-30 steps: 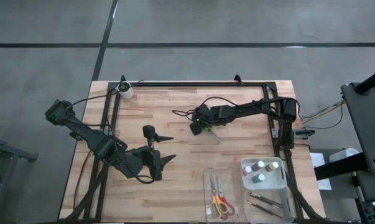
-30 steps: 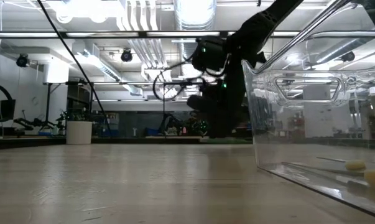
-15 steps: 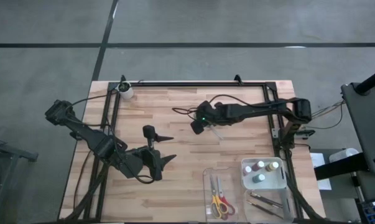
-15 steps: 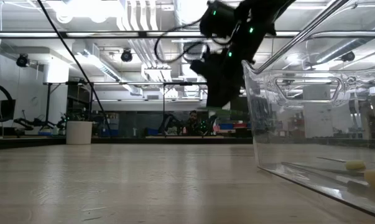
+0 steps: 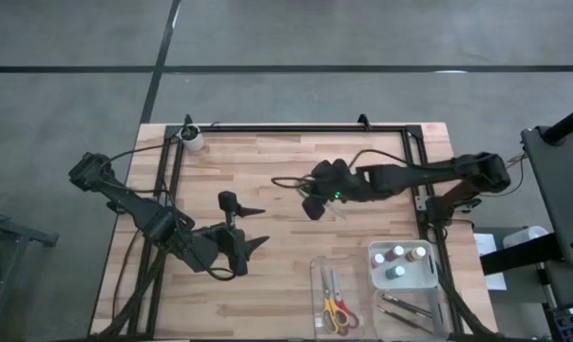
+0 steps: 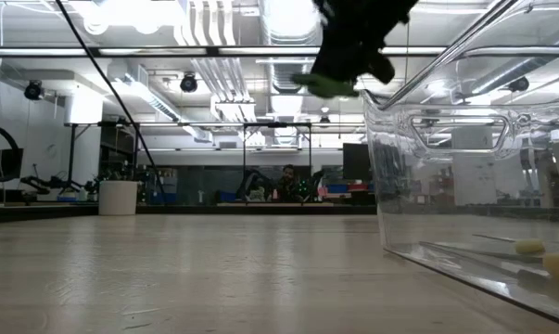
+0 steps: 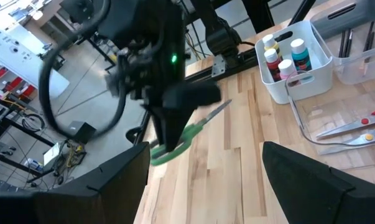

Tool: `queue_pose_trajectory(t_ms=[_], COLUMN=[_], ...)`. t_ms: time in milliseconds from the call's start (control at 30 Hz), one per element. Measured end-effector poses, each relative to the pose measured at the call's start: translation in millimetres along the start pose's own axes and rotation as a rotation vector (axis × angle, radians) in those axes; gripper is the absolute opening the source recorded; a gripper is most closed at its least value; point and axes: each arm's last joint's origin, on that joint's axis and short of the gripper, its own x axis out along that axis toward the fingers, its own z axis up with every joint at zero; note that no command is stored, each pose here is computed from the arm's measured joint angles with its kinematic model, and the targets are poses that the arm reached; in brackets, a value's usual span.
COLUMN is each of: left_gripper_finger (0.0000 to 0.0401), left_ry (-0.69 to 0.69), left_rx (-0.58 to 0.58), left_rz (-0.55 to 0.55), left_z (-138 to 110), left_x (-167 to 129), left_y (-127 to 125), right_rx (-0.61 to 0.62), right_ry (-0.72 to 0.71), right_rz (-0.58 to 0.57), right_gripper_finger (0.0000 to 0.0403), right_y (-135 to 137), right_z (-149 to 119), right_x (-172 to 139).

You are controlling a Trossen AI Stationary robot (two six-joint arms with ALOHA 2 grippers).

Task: Pick & Place Paint Supplies
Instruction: Put the green scissors into the left transparent bin

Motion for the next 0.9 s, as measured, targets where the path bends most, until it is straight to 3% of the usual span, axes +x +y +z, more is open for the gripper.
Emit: queue_pose_trajectory(t_ms=[467, 900], left_gripper_finger=[0.0314, 0.0314], left_ry=[0.000, 0.000], left_rx=[-0.001, -0.001], left_rz=[0.000, 0.000], left_z=[0, 0], left_x=[0, 0], left_y=[0, 0], right_rx=[-0.138, 0.021], right_ry=[-0.043, -0.015], right_rz=[0.243, 0.435], right_gripper_finger=[0.0086, 0.0086], right_y=[45, 82], right_z=[-24, -41], right_x=[-63, -100])
